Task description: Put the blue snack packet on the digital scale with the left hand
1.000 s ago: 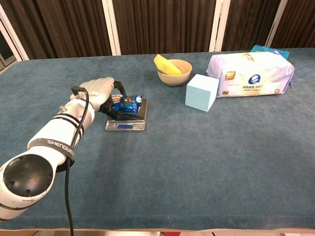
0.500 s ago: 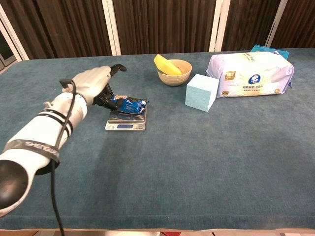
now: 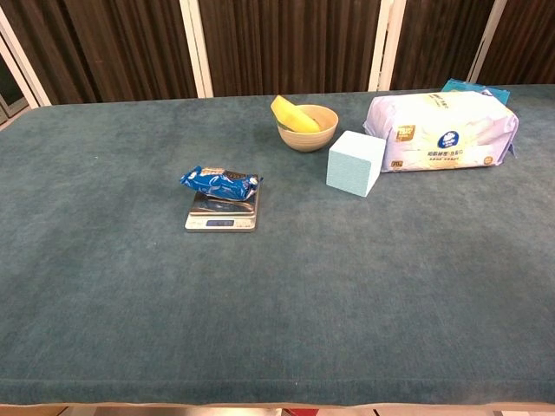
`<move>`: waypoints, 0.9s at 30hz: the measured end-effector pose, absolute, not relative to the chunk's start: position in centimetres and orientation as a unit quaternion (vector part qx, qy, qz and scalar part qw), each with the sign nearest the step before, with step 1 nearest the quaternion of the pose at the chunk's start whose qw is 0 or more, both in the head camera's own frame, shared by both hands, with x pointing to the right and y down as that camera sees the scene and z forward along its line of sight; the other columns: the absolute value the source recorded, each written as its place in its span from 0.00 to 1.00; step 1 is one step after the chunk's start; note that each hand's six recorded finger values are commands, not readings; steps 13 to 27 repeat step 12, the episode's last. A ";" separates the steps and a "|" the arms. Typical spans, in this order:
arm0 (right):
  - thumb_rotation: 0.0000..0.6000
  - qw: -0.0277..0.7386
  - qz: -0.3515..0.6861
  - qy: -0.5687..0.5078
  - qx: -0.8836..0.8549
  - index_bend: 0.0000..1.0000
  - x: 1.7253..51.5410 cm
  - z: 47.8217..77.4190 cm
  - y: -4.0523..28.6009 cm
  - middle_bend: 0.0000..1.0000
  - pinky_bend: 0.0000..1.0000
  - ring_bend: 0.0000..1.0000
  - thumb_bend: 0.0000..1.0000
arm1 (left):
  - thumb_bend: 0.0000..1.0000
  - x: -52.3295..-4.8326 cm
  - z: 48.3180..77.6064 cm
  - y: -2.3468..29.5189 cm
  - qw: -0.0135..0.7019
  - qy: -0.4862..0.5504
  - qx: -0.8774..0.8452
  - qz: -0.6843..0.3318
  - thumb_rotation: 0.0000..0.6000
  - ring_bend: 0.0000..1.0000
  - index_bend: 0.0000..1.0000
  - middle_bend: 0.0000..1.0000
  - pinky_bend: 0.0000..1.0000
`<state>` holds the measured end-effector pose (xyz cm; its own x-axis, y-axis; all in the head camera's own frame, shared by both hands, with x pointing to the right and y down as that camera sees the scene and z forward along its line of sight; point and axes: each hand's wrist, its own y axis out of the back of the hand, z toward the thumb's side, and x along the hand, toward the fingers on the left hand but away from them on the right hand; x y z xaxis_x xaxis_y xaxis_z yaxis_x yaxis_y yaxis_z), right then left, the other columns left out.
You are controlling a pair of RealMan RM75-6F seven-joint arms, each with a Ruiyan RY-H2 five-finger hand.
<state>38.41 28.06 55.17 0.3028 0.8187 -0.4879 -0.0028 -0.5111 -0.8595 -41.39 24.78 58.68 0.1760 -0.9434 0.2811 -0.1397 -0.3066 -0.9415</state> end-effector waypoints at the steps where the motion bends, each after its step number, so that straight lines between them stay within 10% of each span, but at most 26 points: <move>1: 1.00 0.400 0.516 -0.289 -0.701 0.00 38.3 55.3 28.1 0.00 0.00 0.00 0.17 | 0.41 -42.4 58.3 25.7 0.416 0.422 -0.641 -0.488 1.00 0.00 0.00 0.00 0.02; 27: 1.00 0.402 0.515 -0.278 -0.704 0.00 37.8 56.0 28.3 0.00 0.00 0.00 0.17 | 0.41 -44.1 57.7 29.3 0.423 0.395 -0.645 -0.499 1.00 0.00 0.00 0.00 0.02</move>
